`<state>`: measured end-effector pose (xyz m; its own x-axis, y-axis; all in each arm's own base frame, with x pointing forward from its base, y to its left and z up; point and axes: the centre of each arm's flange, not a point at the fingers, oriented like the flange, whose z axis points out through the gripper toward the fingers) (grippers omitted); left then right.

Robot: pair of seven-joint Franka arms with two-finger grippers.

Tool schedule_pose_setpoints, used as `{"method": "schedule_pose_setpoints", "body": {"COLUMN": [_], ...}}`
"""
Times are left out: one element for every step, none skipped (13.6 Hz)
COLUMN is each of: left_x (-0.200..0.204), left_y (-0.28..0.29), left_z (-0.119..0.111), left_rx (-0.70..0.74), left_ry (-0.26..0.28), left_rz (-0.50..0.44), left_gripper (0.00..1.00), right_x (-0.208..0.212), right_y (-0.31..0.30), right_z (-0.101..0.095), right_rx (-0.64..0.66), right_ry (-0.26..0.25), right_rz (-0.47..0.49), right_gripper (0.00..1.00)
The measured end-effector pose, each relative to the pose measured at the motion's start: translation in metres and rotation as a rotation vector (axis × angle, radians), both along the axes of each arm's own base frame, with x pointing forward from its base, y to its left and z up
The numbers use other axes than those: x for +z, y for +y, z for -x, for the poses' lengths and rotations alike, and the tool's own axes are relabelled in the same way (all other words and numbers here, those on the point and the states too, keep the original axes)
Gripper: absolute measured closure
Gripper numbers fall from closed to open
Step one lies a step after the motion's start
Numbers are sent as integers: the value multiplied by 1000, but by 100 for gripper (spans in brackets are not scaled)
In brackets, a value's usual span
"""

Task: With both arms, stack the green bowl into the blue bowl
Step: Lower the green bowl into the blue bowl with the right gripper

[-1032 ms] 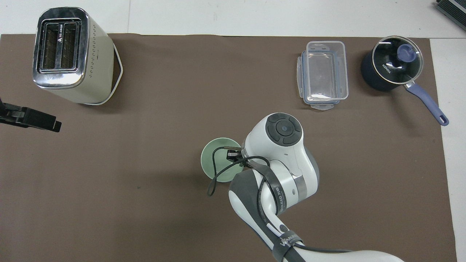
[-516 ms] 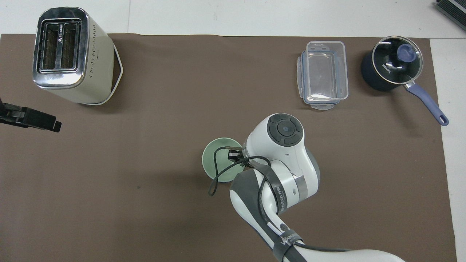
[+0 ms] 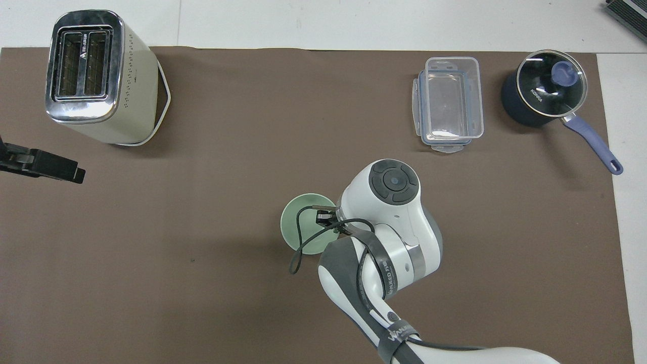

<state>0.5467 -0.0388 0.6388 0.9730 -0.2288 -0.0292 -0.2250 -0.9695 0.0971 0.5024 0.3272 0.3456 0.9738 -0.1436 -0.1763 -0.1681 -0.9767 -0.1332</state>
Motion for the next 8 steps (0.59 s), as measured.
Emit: {"method": "schedule_pose_setpoints", "body": {"left_x": [0, 0, 0, 0, 0, 0, 0, 0], "left_y": [0, 0, 0, 0, 0, 0, 0, 0], "left_z": [0, 0, 0, 0, 0, 0, 0, 0], "left_rx": [0, 0, 0, 0, 0, 0, 0, 0], "left_ry": [0, 0, 0, 0, 0, 0, 0, 0], "left_rz": [0, 0, 0, 0, 0, 0, 0, 0], "left_gripper": [0, 0, 0, 0, 0, 0, 0, 0], "right_x": [0, -1, -1, -1, -1, -1, 0, 1], "right_y": [0, 0, 0, 0, 0, 0, 0, 1], "right_z": [0, 1, 1, 1, 1, 1, 0, -1], "right_rx": [1, 1, 1, 1, 1, 1, 2, 3], "right_ry": [1, 2, 2, 2, 2, 1, -1, -6], "right_rz": [0, 1, 1, 1, 1, 1, -1, -3], "right_gripper": [95, 95, 85, 76, 63, 51, 41, 41]}}
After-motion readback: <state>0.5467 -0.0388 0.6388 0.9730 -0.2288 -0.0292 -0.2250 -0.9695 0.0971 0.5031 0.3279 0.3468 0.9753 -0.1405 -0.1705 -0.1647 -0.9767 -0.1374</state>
